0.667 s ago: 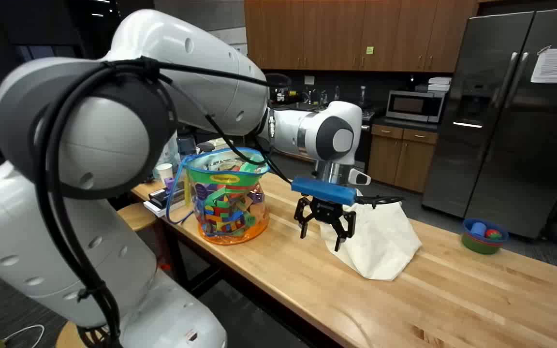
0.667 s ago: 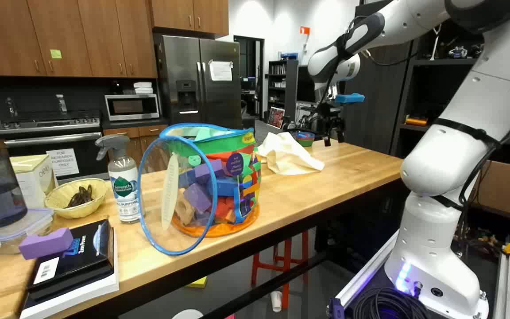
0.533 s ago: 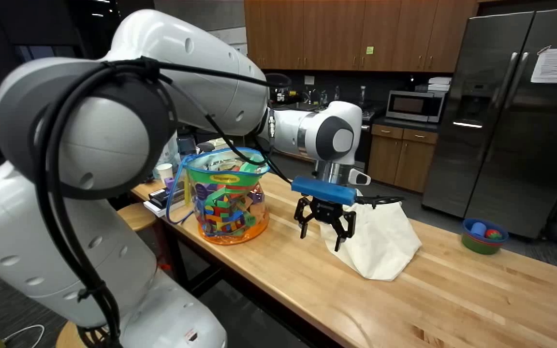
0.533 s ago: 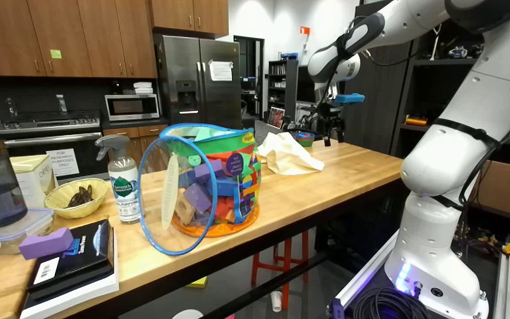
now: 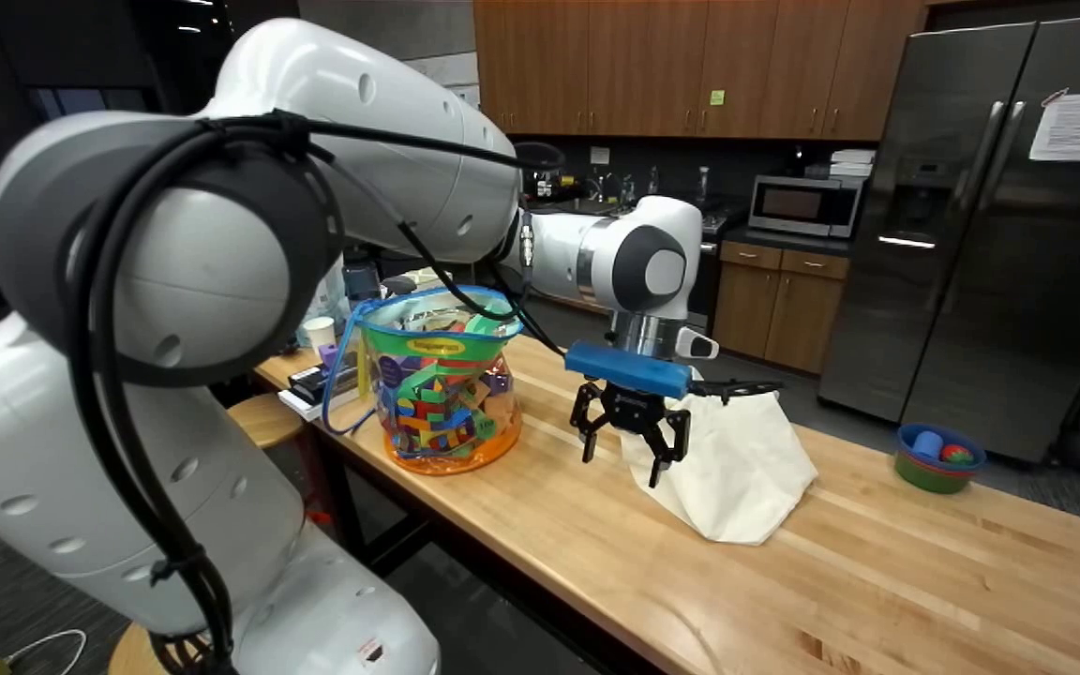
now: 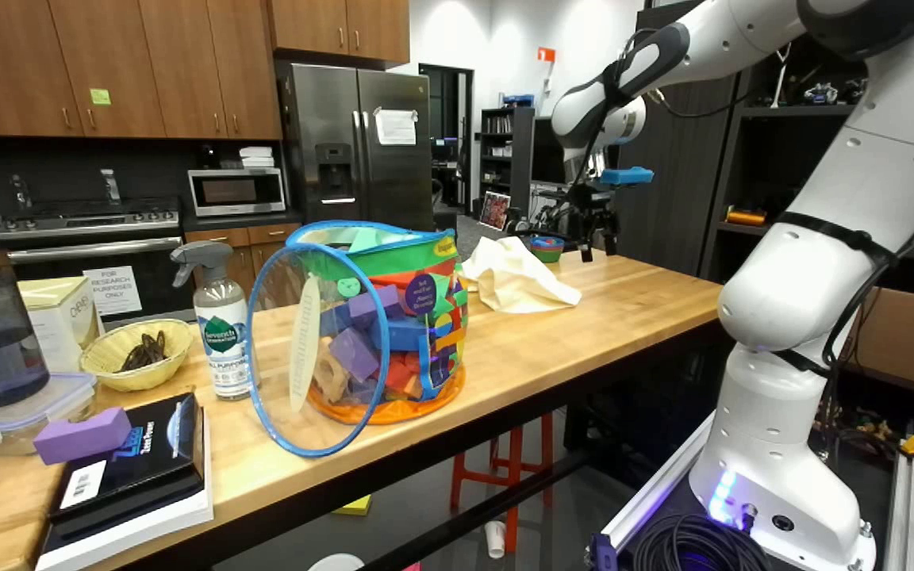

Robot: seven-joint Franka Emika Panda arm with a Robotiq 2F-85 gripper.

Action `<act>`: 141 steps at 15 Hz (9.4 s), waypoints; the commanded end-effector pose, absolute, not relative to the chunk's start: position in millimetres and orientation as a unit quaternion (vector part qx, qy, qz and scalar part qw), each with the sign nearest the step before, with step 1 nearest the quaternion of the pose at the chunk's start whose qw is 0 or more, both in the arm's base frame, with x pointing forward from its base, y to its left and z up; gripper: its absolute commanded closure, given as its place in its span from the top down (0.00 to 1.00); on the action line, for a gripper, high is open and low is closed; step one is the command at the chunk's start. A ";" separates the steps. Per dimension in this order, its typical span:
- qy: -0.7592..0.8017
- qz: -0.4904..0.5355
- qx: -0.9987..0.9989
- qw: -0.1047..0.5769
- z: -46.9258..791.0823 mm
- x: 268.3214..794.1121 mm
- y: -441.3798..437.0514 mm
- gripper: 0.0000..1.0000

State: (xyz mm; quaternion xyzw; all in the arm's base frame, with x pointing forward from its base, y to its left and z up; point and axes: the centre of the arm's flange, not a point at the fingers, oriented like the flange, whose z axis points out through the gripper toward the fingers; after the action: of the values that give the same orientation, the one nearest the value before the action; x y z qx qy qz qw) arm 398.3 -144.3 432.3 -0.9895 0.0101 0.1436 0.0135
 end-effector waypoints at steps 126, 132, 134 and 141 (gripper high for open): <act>-0.132 -0.071 -0.985 -0.084 701.3 625.2 6.2 0.01; -0.170 -0.107 -0.976 -0.082 744.7 612.3 49.4 0.01; -0.186 -0.125 -0.971 -0.085 758.0 602.0 63.1 0.01; -0.243 -0.226 -0.937 -0.111 800.7 549.3 96.8 0.01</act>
State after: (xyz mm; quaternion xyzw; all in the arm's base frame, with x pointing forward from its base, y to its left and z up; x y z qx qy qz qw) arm 581.4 89.9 778.1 -0.9566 -0.2167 -0.1722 -0.0913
